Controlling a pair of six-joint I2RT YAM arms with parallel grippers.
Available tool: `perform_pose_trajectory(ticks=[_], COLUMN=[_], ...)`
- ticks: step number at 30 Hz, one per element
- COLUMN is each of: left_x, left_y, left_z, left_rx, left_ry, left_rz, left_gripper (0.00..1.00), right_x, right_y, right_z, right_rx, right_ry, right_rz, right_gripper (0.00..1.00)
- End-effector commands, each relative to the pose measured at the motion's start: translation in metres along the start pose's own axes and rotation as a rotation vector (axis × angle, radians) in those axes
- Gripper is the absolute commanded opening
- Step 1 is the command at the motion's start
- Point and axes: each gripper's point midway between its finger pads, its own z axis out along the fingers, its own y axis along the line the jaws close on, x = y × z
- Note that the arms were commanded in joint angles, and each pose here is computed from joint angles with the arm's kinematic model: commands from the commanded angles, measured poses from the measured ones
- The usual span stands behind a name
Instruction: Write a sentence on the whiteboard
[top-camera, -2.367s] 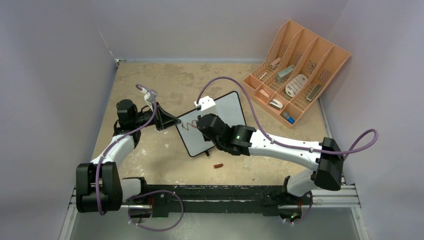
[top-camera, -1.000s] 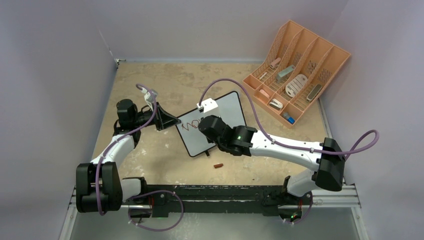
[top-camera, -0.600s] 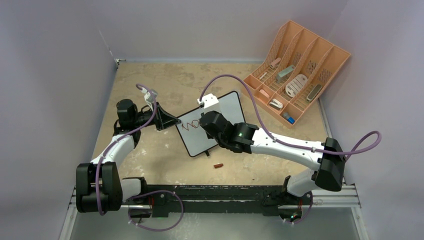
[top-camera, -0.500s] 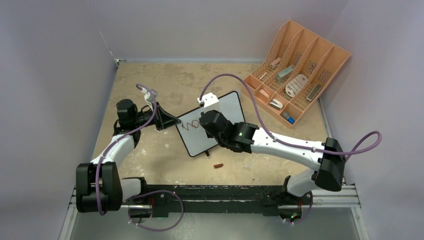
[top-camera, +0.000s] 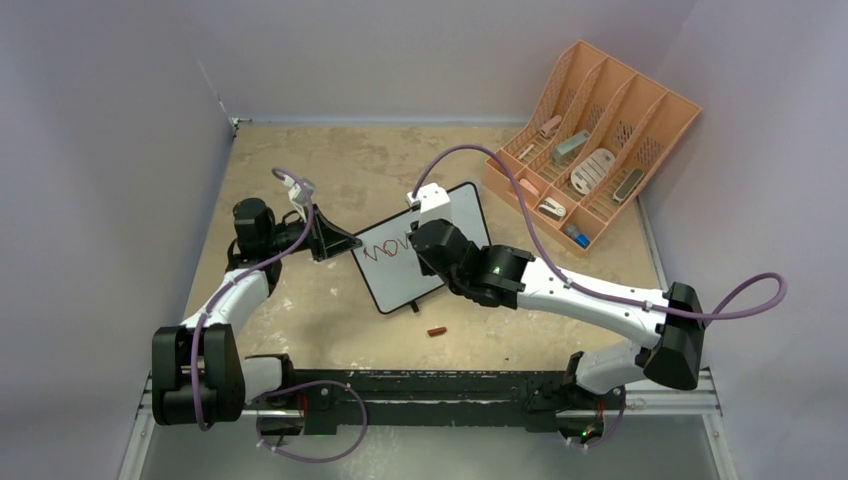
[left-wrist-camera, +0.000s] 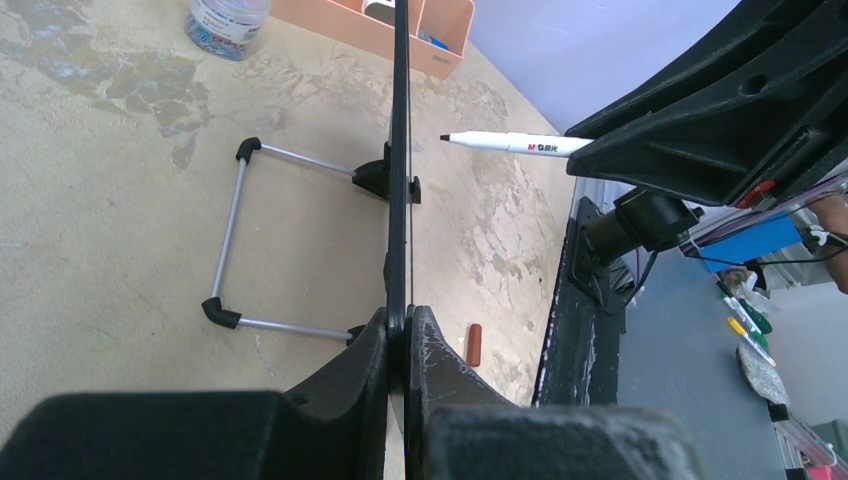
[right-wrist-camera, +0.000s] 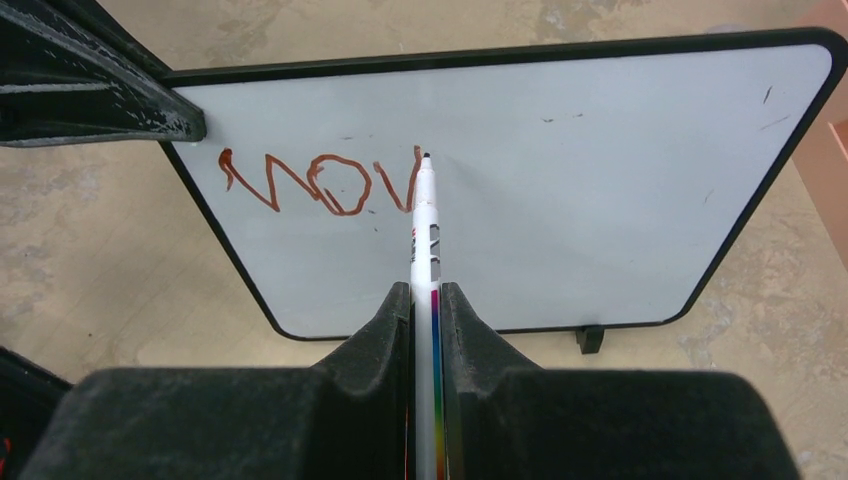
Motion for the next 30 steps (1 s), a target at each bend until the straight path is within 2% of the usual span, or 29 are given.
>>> perform_pose_trajectory(ticks=[1, 30], left_x=[-0.003, -0.002], left_y=[-0.008, -0.008], left_z=[0.003, 0.003], left_rx=[0.045, 0.045], left_ry=[0.018, 0.02], left_rz=[0.054, 0.052], left_gripper=[0.0, 0.0], right_x=[0.006, 0.018], right_y=[-0.004, -0.004], right_z=[-0.006, 0.011], right_rx=[-0.009, 0.021], right_ry=[0.019, 0.034], right_rz=[0.026, 0.016], right_gripper=[0.0, 0.0])
